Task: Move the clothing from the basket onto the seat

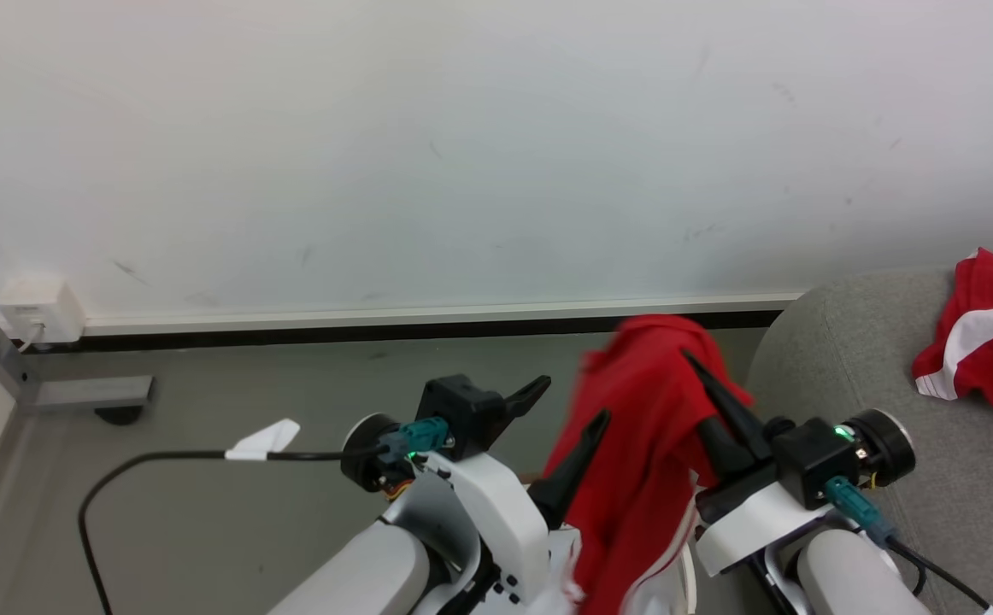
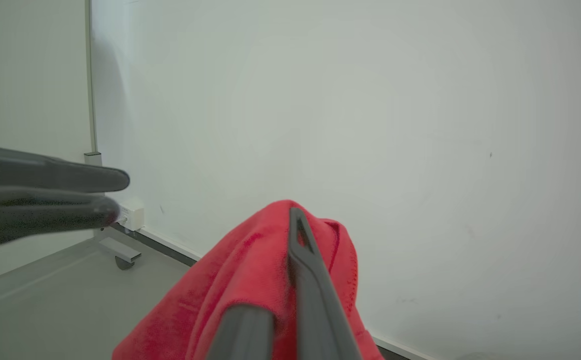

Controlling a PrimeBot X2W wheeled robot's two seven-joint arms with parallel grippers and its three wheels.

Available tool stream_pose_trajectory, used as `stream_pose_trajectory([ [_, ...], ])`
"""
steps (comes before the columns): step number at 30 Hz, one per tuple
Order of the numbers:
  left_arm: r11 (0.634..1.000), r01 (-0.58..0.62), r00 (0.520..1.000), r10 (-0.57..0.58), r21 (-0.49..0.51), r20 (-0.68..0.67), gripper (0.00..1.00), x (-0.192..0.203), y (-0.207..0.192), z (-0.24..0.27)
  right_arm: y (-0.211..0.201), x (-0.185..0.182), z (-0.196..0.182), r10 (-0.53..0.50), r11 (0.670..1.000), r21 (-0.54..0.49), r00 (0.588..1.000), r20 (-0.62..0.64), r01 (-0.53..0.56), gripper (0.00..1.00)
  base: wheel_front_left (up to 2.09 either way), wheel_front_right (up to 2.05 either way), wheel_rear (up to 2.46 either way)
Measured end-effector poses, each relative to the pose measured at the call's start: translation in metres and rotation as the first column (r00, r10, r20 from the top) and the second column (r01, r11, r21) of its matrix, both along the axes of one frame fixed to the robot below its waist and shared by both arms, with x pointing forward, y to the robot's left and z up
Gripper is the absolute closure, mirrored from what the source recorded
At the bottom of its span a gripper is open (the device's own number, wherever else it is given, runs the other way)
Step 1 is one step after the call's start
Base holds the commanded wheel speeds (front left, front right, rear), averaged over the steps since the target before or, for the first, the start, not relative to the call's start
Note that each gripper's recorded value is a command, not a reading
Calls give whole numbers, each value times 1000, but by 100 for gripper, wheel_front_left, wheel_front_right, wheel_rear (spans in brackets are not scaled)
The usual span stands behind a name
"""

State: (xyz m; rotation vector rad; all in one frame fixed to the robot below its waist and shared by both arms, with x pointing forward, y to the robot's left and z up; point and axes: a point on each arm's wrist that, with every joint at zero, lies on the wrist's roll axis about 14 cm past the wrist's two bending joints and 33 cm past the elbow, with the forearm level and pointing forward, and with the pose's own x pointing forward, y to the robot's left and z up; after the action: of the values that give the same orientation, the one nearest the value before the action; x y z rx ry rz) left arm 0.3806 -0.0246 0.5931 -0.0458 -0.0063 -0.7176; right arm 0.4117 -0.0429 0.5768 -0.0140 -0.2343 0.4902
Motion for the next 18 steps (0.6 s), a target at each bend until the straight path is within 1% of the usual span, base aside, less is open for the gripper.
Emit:
stream_pose_trajectory([
  [9, 999, 9, 1000, -10, 43, 14, 0, -5, 1, -21, -30, 10, 9, -92, 995, 49, 996, 12, 91, 100, 0, 0, 0],
  [18, 998, 34, 999, -34, 49, 6, 0, -10, -6, -35, -53, 13, 18, -157, 985, 77, 987, 32, 154, 100, 0, 0, 0],
])
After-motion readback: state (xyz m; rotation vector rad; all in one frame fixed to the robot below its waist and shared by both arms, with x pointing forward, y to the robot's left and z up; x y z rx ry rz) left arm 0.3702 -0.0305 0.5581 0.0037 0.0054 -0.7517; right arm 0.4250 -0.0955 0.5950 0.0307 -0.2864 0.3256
